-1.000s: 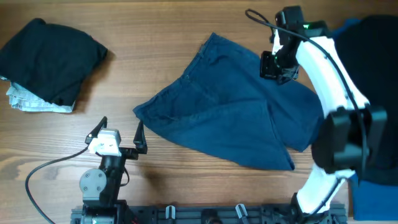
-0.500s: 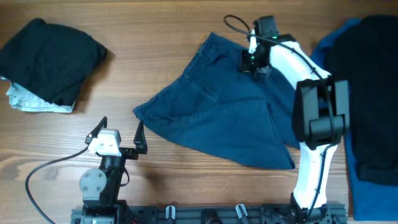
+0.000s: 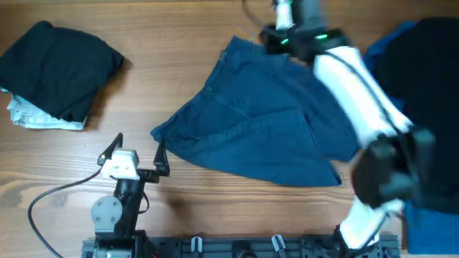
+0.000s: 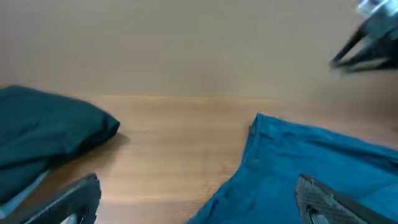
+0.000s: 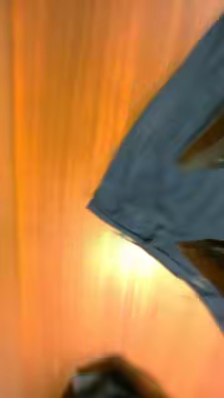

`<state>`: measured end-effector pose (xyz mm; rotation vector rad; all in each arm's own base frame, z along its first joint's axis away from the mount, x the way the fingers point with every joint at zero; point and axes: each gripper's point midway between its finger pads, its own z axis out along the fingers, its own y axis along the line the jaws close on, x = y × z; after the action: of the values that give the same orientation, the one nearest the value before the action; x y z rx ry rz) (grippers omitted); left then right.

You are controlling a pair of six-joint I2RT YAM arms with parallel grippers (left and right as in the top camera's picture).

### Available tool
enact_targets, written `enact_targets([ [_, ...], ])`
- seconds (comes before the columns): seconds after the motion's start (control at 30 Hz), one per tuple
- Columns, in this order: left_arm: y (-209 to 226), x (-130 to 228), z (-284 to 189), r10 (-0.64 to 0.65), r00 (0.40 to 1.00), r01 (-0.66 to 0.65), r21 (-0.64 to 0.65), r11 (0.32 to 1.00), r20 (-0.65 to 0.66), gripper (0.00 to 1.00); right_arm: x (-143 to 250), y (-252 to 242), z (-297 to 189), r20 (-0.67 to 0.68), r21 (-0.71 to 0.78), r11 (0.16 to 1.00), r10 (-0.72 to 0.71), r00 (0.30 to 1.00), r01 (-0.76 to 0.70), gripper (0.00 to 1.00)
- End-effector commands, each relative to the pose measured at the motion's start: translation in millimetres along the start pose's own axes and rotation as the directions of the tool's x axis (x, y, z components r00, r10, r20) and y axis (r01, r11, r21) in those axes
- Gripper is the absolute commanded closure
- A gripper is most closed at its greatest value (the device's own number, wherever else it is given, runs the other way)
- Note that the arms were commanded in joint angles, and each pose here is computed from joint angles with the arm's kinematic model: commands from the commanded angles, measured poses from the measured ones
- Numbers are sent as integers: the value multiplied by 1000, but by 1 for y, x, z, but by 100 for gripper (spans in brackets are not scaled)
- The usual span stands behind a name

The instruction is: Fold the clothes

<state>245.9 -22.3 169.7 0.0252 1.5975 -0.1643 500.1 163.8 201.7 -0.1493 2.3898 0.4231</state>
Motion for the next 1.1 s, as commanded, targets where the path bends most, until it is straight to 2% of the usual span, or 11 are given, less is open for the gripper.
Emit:
enact_targets([
  [0.0,1,3,0,23,1000,-23,-7,1000,-8,0,-15,-30,-88,48,128,992,-5,999,-1,59],
  [0.03,0,-8,0,30,999,-30,0,1000,37,0,-12,-40,-104,42,154,988,13,999,-19,59],
  [0.1,-36,-30,-6,22,992,-46,199,979,121,0,1,-65,-136,16,204,976,71,997,-73,52],
  [0.17,-43,-43,-9,-101,993,83,240,967,65,0,12,-88,-146,-13,246,962,125,992,-118,50],
  [0.23,-48,-60,-8,-103,995,98,250,963,8,0,17,-104,-148,-25,272,951,160,987,-147,49],
  [0.4,-54,-126,56,-56,962,123,238,963,-268,0,28,-128,-155,-38,314,929,219,975,-196,43],
  [0.47,-62,-148,117,-43,882,168,228,959,-470,0,29,-137,-158,-34,328,920,237,971,-213,41],
  [0.53,-84,-151,176,89,803,119,305,945,-589,0,30,-144,-161,-28,338,914,247,969,-224,39],
  [0.7,-106,-86,282,158,735,117,352,929,-660,0,34,-157,-166,-35,385,899,240,970,-209,38],
  [0.93,-129,20,324,185,662,176,391,903,-726,0,42,-158,-168,-74,399,899,229,971,-182,38],
  [1.07,-154,80,331,224,619,192,421,887,-753,35,46,-159,-169,-96,405,900,216,972,-160,38],
])
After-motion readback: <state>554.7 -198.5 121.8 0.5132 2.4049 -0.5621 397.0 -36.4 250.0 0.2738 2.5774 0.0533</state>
